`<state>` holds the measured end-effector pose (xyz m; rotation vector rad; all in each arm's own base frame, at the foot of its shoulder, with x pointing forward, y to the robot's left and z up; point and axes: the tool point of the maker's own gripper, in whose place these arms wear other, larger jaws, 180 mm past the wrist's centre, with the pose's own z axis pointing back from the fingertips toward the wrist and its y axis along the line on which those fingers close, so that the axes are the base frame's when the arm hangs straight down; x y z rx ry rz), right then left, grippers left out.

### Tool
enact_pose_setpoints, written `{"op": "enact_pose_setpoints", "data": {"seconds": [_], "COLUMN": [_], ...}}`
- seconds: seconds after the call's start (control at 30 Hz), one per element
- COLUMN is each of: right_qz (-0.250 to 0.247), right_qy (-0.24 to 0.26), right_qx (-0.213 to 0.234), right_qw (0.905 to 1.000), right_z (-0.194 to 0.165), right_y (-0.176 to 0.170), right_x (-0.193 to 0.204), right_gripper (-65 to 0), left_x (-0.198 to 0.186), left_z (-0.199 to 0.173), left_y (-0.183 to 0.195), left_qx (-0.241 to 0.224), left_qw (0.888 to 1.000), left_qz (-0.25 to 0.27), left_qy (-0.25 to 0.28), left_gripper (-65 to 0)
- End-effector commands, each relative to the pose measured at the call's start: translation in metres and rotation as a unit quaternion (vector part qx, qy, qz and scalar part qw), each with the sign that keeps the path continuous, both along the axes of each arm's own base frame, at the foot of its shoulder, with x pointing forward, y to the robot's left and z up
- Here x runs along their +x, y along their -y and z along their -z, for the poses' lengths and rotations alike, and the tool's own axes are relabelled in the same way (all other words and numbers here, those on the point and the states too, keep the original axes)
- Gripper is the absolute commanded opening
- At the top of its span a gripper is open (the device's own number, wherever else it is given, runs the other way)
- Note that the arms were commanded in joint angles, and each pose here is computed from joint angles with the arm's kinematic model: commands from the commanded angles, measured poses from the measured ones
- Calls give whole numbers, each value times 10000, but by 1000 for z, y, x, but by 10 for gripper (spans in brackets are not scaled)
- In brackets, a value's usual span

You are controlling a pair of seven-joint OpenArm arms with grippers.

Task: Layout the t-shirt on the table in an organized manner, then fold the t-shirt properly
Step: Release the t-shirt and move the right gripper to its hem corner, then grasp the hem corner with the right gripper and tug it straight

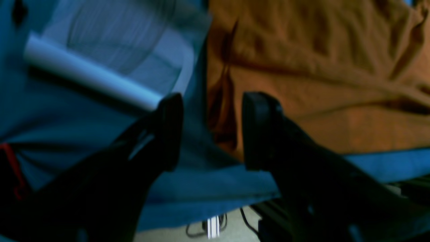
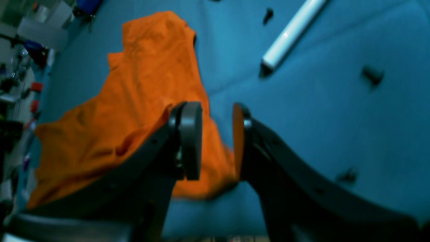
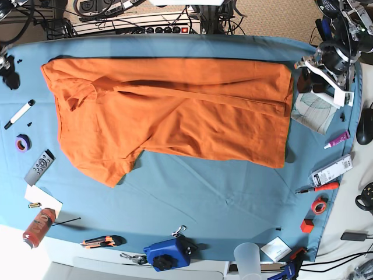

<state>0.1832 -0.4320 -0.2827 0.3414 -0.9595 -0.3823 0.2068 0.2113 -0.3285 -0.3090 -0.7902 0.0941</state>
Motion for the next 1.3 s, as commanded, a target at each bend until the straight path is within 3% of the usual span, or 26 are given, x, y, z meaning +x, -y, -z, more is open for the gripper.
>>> {"op": "enact_pose_setpoints", "data": {"seconds": [0.0, 0.07, 0.23, 0.4, 0.47, 0.53, 0.67, 0.77, 0.97, 1.1, 1.27], "right_qz": [-91, -184, -371, -986, -868, -892, -1234, -1550, -1979, -1966, -2007], "right_qy": [217, 30, 321, 225, 16, -238, -691, -984, -1771, -2383, -2166], "right_qx": [-313, -609, -1419, -2462, -2675, -2695, -2205, -2030, -2216, -2195, -2592], "right_qw": [9992, 9980, 9887, 9639, 9596, 9586, 9651, 9618, 9383, 9254, 9196], "right_z": [-23, -23, -42, -42, -34, -18, 21, 45, 92, 104, 81], "right_y": [8, 11, 4, -28, -28, -28, -46, -64, -81, -76, -71], "right_x": [18, 38, 110, 176, 198, 216, 237, 240, 216, 193, 197], "right_gripper": [-486, -486, -486, -486, -486, -486, -486, -486, -497, -630, -650], "left_x": [10, 17, 37, 50, 52, 52, 52, 53, 53, 53, 54], "left_z": [-13, -16, -23, -33, -35, -36, -36, -37, -38, -38, -39], "left_y": [2, 6, 10, 12, 12, 12, 12, 12, 13, 13, 14], "left_qx": [-8, 21, 253, 241, 239, 238, 234, 230, 209, 201, 163], "left_qw": [9995, 9993, 9978, 9963, 9959, 9957, 9957, 9954, 9953, 9953, 9952], "left_qz": [65, 134, 259, 283, 272, 267, 267, 258, 263, 266, 273], "left_qy": [300, 359, 553, 776, 828, 856, 860, 895, 906, 910, 929], "left_gripper": [-358, -358, -358, -358, -358, -358, -358, -358, -358, -358, -358]}}
